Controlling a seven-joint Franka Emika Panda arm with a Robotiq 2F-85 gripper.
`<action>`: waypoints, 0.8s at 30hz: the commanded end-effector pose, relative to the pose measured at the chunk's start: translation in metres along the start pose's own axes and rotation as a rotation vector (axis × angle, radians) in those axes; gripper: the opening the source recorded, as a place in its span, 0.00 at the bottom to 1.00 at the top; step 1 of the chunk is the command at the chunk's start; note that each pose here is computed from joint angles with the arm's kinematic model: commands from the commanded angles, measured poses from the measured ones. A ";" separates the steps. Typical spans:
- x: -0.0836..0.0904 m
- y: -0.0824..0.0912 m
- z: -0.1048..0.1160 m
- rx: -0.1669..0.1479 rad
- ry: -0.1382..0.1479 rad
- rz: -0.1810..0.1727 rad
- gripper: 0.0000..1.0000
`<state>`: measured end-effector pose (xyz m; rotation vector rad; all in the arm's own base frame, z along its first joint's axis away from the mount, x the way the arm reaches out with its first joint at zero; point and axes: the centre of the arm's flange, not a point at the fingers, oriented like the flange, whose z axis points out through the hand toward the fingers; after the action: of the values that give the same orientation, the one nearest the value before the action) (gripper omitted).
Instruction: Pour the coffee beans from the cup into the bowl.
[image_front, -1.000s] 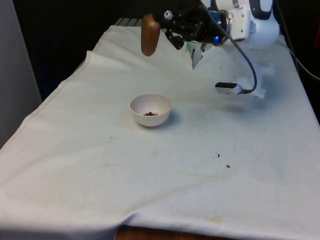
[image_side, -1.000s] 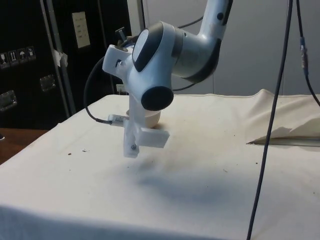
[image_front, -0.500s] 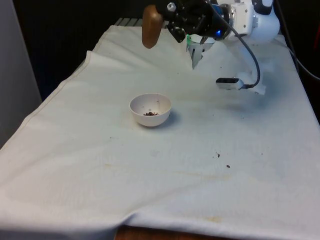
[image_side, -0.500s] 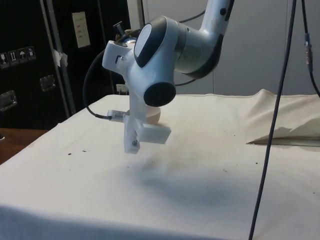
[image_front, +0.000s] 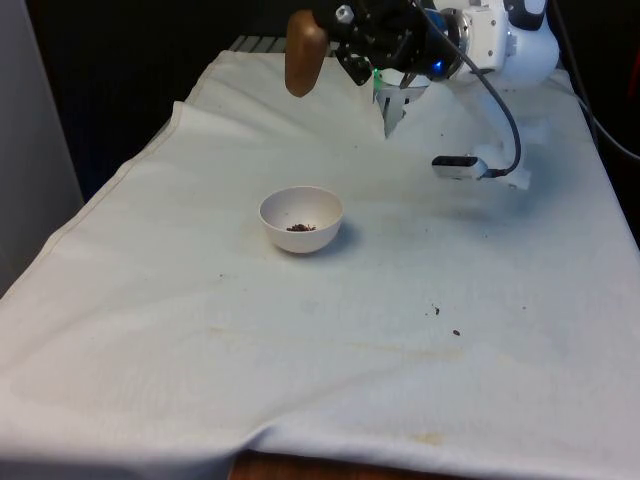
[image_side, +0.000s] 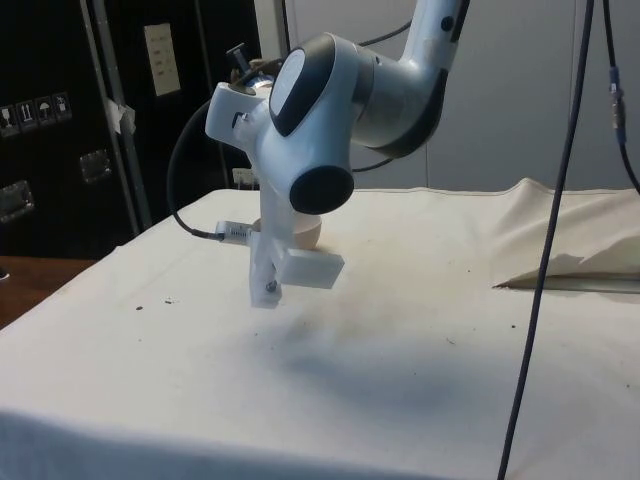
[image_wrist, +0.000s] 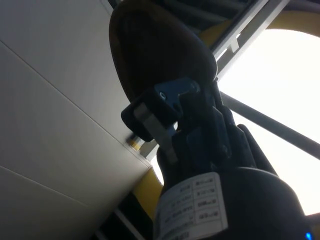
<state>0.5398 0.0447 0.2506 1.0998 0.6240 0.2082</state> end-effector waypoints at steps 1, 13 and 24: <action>0.000 0.000 0.000 0.000 0.001 -0.002 0.00; 0.001 0.000 0.001 0.002 0.000 0.003 0.00; -0.007 0.017 -0.001 0.017 -0.023 0.023 0.00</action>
<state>0.5391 0.0484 0.2653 1.1125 0.5949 0.2150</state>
